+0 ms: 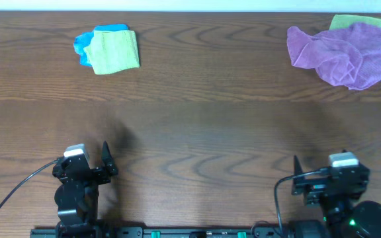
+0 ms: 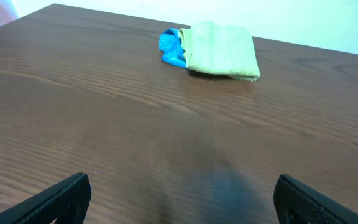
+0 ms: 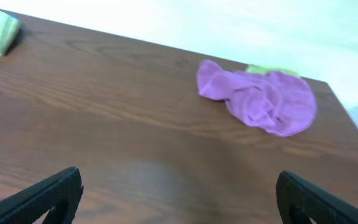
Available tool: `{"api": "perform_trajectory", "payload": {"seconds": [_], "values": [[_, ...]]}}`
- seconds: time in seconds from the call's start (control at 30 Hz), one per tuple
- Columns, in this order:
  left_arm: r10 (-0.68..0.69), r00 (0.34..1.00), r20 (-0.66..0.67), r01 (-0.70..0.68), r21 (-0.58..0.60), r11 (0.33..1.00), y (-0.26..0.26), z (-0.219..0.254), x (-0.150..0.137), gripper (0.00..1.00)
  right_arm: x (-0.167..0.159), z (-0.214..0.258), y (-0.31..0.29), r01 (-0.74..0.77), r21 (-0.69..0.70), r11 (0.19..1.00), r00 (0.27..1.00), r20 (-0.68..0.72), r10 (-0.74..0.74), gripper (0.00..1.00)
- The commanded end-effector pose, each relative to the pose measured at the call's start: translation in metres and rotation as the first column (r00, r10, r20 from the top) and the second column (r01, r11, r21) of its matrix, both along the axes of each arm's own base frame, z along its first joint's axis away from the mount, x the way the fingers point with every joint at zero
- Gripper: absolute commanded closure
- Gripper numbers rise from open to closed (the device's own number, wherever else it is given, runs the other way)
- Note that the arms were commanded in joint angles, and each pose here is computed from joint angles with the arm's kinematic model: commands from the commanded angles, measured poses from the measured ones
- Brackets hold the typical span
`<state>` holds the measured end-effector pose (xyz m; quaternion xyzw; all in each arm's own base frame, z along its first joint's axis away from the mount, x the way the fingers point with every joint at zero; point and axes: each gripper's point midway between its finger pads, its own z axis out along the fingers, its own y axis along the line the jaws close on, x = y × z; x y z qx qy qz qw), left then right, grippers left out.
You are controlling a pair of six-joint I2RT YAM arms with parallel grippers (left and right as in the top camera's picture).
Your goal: Fold the cloth
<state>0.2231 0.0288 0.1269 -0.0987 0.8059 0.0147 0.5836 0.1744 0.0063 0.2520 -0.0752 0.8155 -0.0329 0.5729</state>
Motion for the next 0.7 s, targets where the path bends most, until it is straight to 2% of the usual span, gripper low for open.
{"api": "perform_trajectory", "payload": {"seconds": [0.0,0.37,0.67], "values": [[0.009,1.000,-0.024,-0.008,0.017,1.000,0.002,-0.010,-0.001,0.05,0.005,-0.022,0.014,-0.078,0.021,0.997,0.997,-0.012,0.079,0.01],[0.009,1.000,-0.024,-0.008,0.017,1.000,0.002,-0.010,-0.001,0.05,0.032,-0.090,0.028,-0.144,0.066,0.987,0.986,-0.071,0.149,0.01],[0.008,1.000,-0.024,-0.008,0.017,1.000,0.002,-0.010,-0.001,0.05,0.033,-0.128,0.028,-0.140,0.079,0.987,0.979,-0.137,0.150,0.01]]}}
